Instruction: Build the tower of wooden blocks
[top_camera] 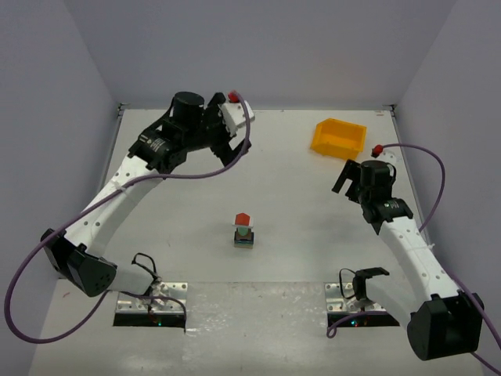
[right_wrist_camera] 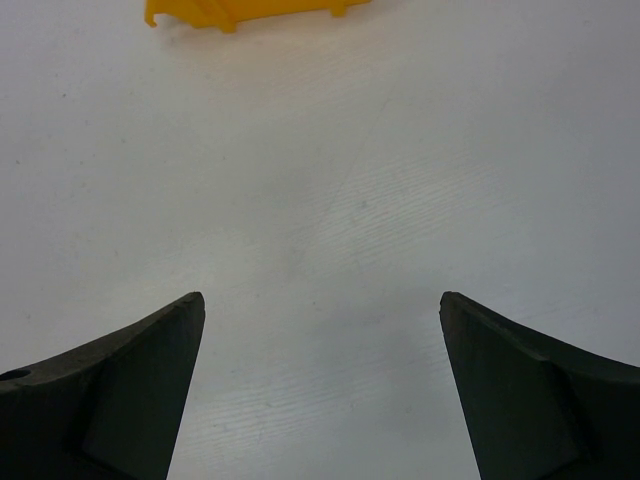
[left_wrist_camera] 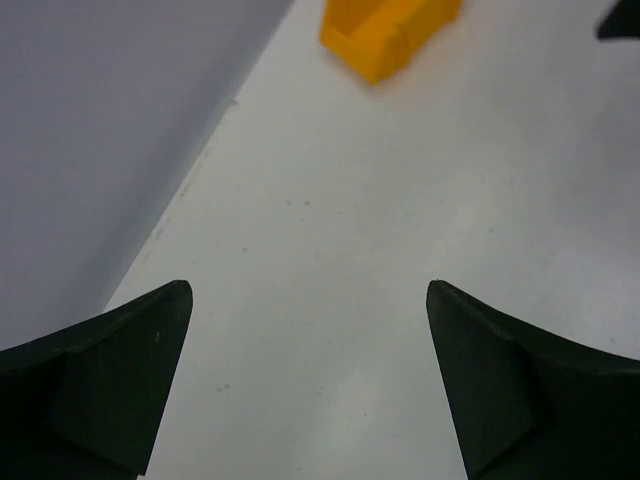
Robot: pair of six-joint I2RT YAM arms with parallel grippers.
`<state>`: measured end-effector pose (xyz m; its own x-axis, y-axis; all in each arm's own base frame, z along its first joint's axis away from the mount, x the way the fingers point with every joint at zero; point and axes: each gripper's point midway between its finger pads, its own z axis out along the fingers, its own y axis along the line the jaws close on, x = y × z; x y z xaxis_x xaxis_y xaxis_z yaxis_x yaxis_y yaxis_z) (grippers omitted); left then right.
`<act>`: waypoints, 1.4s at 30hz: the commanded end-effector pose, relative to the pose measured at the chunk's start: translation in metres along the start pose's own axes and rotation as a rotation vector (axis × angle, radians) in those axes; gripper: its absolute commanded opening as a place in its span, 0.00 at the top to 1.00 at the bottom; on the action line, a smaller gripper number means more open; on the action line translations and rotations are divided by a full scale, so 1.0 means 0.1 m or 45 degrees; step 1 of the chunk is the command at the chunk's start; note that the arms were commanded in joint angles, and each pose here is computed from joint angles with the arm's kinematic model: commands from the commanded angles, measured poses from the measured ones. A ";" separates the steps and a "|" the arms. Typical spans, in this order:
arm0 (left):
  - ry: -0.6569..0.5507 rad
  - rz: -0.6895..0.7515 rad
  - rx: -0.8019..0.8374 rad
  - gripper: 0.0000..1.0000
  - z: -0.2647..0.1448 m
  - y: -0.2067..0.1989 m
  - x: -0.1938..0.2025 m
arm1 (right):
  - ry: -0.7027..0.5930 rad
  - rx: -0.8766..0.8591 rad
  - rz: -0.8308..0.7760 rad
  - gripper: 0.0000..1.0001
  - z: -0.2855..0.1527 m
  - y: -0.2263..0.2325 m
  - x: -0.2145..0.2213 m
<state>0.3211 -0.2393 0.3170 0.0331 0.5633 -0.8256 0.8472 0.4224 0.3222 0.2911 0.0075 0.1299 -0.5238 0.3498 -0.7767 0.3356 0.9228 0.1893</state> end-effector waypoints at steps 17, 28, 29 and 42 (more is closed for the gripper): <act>-0.224 -1.597 -1.357 0.00 -0.22 1.24 1.33 | 0.004 -0.045 0.074 0.01 0.29 -0.02 0.41; -0.261 -1.629 -1.656 0.00 -0.74 0.71 2.25 | -0.135 -0.170 0.098 0.01 0.20 0.06 0.35; -0.250 -1.619 -1.657 0.00 -0.73 0.70 2.26 | -0.135 -0.166 0.098 0.01 0.19 0.06 0.34; -0.228 -1.640 -1.683 0.00 -0.67 0.65 2.41 | -0.196 -0.058 0.181 0.01 0.17 -0.12 0.32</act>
<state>0.3414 -0.0348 0.1555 -0.1813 -0.5251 -0.8315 -0.5107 0.7728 -0.3767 0.2793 0.0122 0.0840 -0.4186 0.4321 -0.7988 0.3311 0.8916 0.3088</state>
